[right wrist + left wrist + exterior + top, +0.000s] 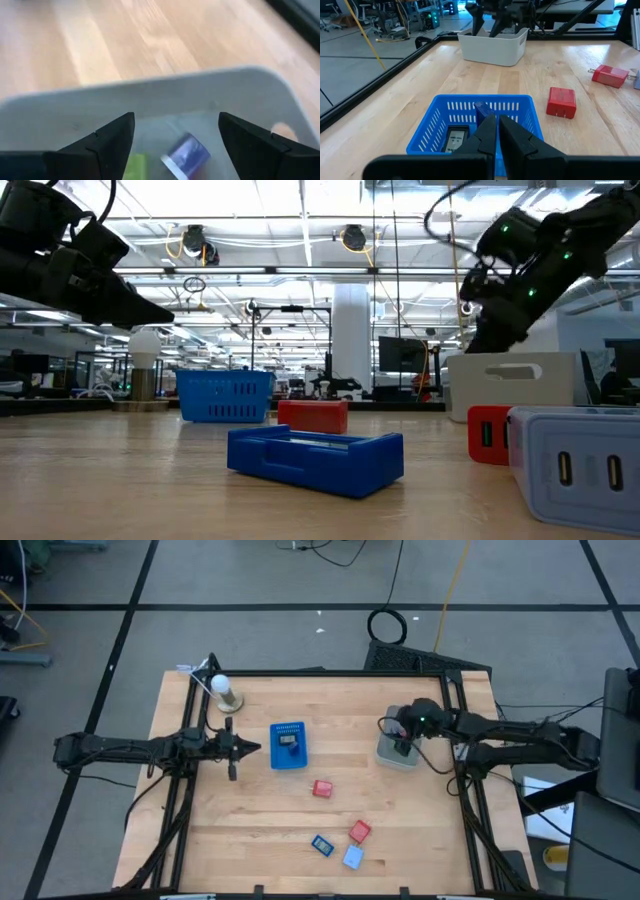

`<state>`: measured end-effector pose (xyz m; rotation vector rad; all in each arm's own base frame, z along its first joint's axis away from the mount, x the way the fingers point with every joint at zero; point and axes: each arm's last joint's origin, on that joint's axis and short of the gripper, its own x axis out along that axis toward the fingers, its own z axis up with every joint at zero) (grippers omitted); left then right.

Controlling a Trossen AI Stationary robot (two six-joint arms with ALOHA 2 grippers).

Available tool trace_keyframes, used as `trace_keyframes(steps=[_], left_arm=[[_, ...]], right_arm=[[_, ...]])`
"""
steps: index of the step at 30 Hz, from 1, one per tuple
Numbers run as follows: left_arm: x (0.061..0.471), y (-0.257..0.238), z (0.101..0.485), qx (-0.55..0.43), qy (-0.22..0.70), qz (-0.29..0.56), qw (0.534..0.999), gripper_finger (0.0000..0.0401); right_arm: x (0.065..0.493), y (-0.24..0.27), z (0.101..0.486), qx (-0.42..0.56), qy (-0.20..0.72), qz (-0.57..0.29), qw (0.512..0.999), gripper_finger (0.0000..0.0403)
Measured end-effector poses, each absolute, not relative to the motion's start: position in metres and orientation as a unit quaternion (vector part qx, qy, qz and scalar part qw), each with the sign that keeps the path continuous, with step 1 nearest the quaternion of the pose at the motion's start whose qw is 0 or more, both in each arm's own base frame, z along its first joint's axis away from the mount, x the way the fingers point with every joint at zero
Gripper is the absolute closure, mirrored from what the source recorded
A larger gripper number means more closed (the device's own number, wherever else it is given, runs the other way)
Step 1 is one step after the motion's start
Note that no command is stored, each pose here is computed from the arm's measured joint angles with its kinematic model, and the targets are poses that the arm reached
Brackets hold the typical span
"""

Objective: Pick & Place Office items
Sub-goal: Put the top red charger adapter into the white bin

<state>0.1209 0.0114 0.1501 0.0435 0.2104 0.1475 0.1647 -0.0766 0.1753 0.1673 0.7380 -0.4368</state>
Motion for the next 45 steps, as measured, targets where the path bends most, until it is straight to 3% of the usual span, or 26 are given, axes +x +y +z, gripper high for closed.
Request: trace_keyframes(steps=[12, 19, 24, 41, 45], left_arm=[[0.121, 0.011, 0.15, 0.022, 0.105, 0.073, 0.992, 0.0377], [0.121, 0.011, 0.15, 0.022, 0.105, 0.073, 0.991, 0.0377], [0.121, 0.011, 0.15, 0.022, 0.105, 0.073, 0.991, 0.0377], [0.12, 0.011, 0.147, 0.016, 0.12, 0.075, 0.99, 0.0377], [0.12, 0.011, 0.147, 0.015, 0.12, 0.075, 0.99, 0.0377]], right_arm=[[0.127, -0.051, 0.237, 0.083, 0.132, -0.134, 0.979, 0.0162], [0.102, -0.036, 0.243, 0.044, -0.019, -0.115, 0.992, 0.0284], [0.093, -0.034, 0.225, 0.028, -0.051, -0.125, 0.99, 0.039], [0.09, -0.031, 0.181, 0.019, -0.059, -0.1, 0.993, 0.0402], [0.09, -0.03, 0.185, 0.007, -0.089, -0.082, 0.993, 0.0402]])
